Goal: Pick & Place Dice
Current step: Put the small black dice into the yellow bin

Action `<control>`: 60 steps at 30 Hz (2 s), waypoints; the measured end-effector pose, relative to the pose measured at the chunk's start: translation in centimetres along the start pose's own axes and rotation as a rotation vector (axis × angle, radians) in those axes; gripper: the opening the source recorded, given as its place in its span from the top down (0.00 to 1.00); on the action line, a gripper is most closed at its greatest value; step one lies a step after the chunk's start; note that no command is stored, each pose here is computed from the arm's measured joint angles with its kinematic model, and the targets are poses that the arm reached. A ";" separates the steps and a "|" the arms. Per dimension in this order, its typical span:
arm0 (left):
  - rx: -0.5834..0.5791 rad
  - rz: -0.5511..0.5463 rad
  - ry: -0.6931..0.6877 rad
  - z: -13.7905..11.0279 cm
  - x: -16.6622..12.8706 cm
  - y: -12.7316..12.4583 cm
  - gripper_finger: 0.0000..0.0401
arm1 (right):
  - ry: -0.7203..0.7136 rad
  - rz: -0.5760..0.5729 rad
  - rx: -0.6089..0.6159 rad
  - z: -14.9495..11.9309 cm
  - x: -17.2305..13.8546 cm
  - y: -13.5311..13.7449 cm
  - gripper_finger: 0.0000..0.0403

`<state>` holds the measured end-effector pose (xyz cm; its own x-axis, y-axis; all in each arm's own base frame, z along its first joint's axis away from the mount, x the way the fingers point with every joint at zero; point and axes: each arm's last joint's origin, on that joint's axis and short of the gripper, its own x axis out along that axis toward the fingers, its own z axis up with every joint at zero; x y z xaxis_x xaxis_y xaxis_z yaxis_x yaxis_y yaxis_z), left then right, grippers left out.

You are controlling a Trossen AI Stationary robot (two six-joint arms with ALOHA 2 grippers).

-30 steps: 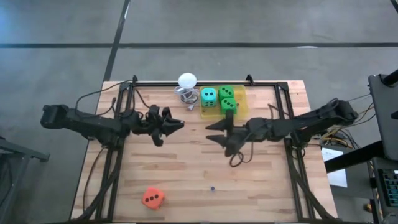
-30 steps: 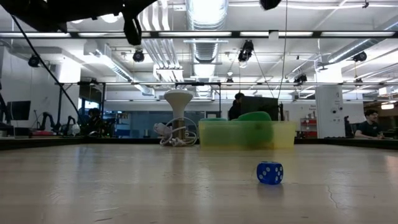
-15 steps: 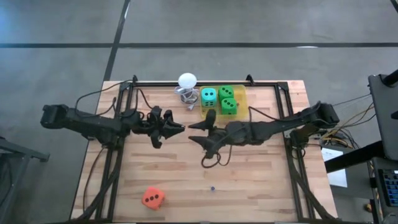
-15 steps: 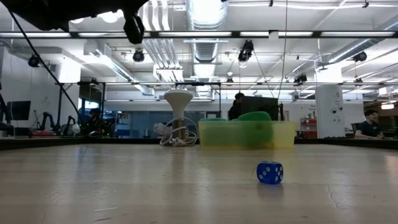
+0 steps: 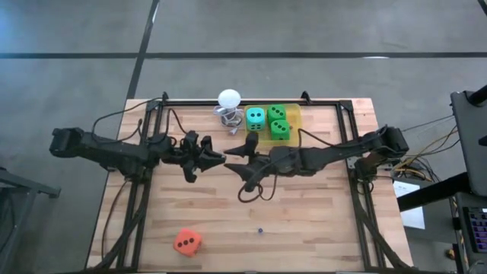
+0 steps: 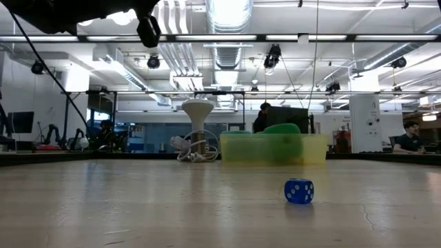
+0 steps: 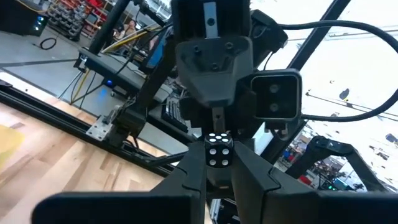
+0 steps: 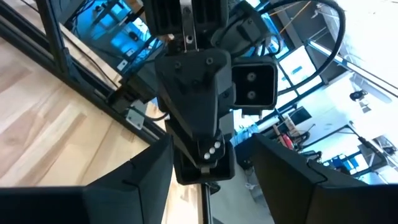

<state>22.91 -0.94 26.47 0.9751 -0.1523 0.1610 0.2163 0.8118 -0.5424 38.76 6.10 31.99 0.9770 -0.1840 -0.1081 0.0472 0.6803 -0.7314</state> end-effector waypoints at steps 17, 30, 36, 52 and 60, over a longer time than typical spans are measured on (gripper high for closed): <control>-0.005 -0.005 -0.002 0.0 0.0 0.0 0.88 | -0.001 0.007 -0.001 -0.1 0.2 0.2 0.64; -0.016 -0.003 0.002 0.0 0.0 0.0 0.88 | -0.022 0.026 0.008 -0.1 0.3 0.1 0.75; -0.021 -0.006 0.004 0.0 0.0 0.0 0.88 | -0.033 0.039 0.015 -0.2 0.3 0.1 0.78; -0.051 -0.036 0.002 0.1 0.0 -0.2 0.88 | -0.049 0.049 0.024 -0.2 0.4 -0.1 0.82; -0.051 -0.070 0.013 0.6 0.3 -0.6 0.88 | -0.053 0.044 0.027 -0.1 0.3 -0.2 0.93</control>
<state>23.04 -1.12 27.32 0.9580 -0.2155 0.1892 0.2859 0.7689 -0.5719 39.01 5.80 32.04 0.9879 -0.1163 -0.1029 0.0092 0.7055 -0.7086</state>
